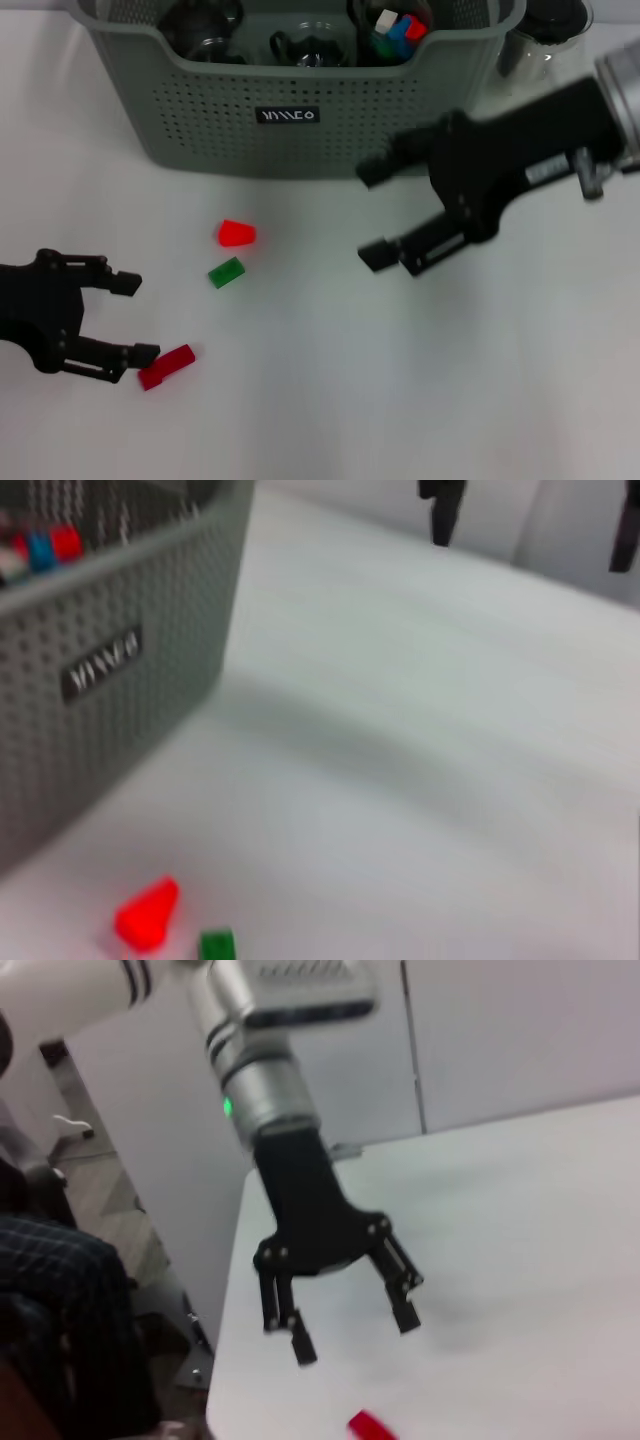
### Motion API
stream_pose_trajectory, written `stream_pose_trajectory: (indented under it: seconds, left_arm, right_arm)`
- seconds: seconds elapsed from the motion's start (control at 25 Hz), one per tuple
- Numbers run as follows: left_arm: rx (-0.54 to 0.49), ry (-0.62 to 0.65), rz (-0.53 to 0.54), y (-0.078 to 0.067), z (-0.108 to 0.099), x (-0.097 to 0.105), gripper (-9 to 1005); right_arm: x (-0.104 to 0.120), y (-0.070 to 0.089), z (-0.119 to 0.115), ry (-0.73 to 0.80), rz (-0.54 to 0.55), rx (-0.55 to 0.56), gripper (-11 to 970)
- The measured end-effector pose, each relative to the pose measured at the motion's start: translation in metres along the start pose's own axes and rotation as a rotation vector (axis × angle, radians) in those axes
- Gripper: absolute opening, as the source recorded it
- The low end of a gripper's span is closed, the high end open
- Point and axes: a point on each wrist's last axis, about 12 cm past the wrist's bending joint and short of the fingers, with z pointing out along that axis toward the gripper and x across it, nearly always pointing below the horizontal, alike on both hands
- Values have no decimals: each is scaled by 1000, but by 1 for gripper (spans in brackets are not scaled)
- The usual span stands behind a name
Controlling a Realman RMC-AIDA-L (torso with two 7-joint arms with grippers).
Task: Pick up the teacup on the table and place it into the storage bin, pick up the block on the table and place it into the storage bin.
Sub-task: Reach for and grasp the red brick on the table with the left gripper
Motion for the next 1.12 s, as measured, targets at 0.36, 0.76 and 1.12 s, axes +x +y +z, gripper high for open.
stream_pose_trajectory:
  seconds: [0.36, 0.76, 1.12]
  left_arm:
    - [0, 288, -49, 3, 30, -49, 875]
    - [-122, 491, -76, -4, 81, -77, 876]
    - [-182, 628, -31, -22, 108, -79, 873]
  right_arm:
    - [48, -11, 21, -8, 12, -15, 952]
    - [48, -19, 21, -8, 25, 43, 952]
    - [47, -21, 25, -17, 36, 47, 954]
